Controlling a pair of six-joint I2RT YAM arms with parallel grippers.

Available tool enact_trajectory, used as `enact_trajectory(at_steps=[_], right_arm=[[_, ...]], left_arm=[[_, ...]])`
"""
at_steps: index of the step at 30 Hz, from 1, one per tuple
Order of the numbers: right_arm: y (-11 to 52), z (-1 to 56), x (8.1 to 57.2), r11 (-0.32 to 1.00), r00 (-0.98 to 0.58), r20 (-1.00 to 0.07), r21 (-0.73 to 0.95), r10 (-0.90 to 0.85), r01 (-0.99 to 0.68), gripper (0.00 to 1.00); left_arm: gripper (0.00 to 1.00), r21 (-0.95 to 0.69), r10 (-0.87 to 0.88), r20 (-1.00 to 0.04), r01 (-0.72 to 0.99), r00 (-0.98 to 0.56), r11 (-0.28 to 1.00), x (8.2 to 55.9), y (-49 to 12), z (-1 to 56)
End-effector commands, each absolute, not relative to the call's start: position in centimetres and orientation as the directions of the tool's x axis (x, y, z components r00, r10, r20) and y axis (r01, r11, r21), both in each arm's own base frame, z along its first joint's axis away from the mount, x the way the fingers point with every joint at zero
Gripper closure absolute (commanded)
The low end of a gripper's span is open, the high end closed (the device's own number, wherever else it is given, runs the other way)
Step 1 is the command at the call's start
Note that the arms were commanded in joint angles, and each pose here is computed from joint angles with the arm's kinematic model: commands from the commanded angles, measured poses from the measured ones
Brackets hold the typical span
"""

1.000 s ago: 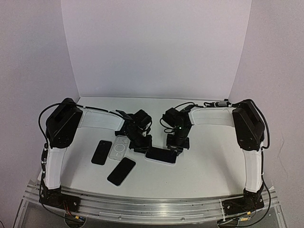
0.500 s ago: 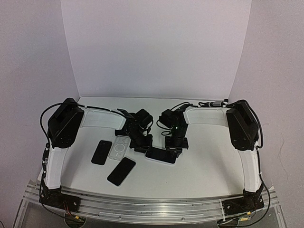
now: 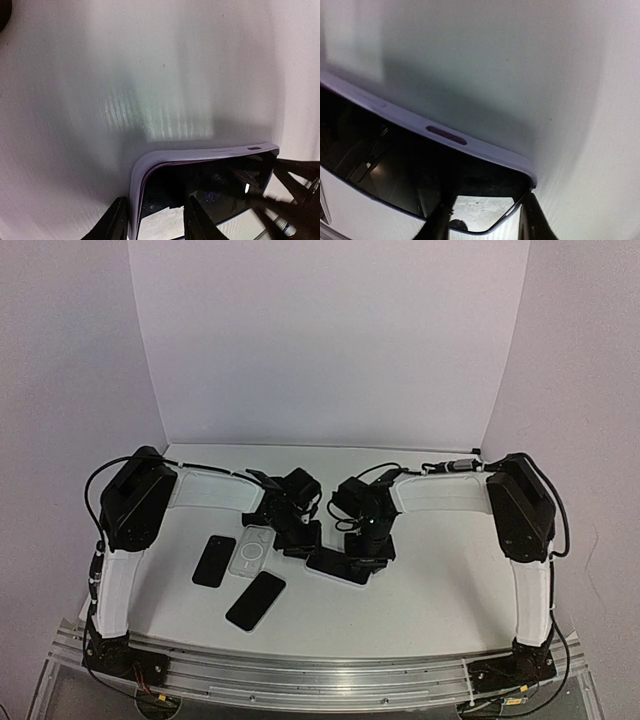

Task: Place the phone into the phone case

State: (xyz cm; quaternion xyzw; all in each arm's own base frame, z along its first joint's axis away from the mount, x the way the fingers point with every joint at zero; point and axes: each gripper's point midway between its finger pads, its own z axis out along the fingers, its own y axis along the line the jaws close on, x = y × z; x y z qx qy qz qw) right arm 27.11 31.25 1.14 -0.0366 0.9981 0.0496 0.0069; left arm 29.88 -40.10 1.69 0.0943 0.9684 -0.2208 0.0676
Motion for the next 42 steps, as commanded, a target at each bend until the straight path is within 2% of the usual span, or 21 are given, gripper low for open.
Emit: enact_trajectory(at_steps=[1, 5, 8, 12, 14, 16, 20, 24, 27, 34, 42], right_arm=[[34.1, 3.0, 25.7, 0.943, -0.956, -0.126, 0.176, -0.263, -0.283, 0.46], [32.3, 5.2, 27.0, 0.892, -0.873, -0.246, 0.062, -0.422, -0.448, 0.33], [30.8, 6.1, 27.5, 0.846, -0.804, -0.290, -0.037, -0.519, -0.533, 0.29], [30.8, 7.9, 27.2, 0.792, -0.738, -0.342, -0.033, -0.582, -0.609, 0.24], [31.8, 8.2, 26.1, 0.718, -0.673, -0.365, 0.020, -0.643, -0.696, 0.19], [32.6, 8.1, 25.2, 0.624, -0.591, -0.385, 0.048, -0.709, -0.780, 0.13], [33.9, 7.4, 24.2, 0.443, -0.425, -0.410, 0.054, -0.807, -0.895, 0.10], [35.1, 6.7, 25.0, 0.365, -0.341, -0.416, 0.023, -0.843, -0.931, 0.09], [35.9, 5.5, 26.3, 0.344, -0.311, -0.392, -0.015, -0.866, -0.939, 0.08], [37.1, 1.9, 30.0, 0.336, -0.279, -0.321, -0.139, -0.905, -0.932, 0.06], [37.8, -0.2, 33.1, 0.443, -0.365, -0.335, -0.195, -0.869, -0.875, 0.06]], left_arm=[[0.59, -0.264, 0.158, -0.121, 0.186, -0.980, 0.947, 29.4, -36.7, -4.8], [0.40, -0.292, 0.162, -0.206, 0.218, -0.965, 0.931, 31.3, -38.1, -2.4], [0.25, -0.304, 0.161, -0.267, 0.241, -0.950, 0.922, 32.8, -39.0, -0.3], [0.09, -0.297, 0.152, -0.333, 0.257, -0.930, 0.920, 34.3, -39.4, 2.5], [0.01, -0.291, 0.144, -0.368, 0.261, -0.919, 0.920, 34.9, -39.4, 4.0], [0.00, -0.296, 0.134, -0.396, 0.265, -0.909, 0.918, 35.2, -39.3, 5.8], [0.00, -0.300, 0.083, -0.493, 0.259, -0.866, 0.918, 35.5, -37.9, 11.1], [0.00, -0.331, 0.017, -0.568, 0.246, -0.823, 0.911, 34.1, -35.1, 15.5], [0.00, -0.345, -0.052, -0.607, 0.204, -0.793, 0.916, 32.5, -31.9, 17.9], [0.01, -0.334, -0.167, -0.586, 0.048, -0.793, 0.942, 28.3, -24.8, 16.7], [0.00, -0.359, -0.234, -0.556, -0.024, -0.798, 0.933, 26.2, -22.2, 15.6]])
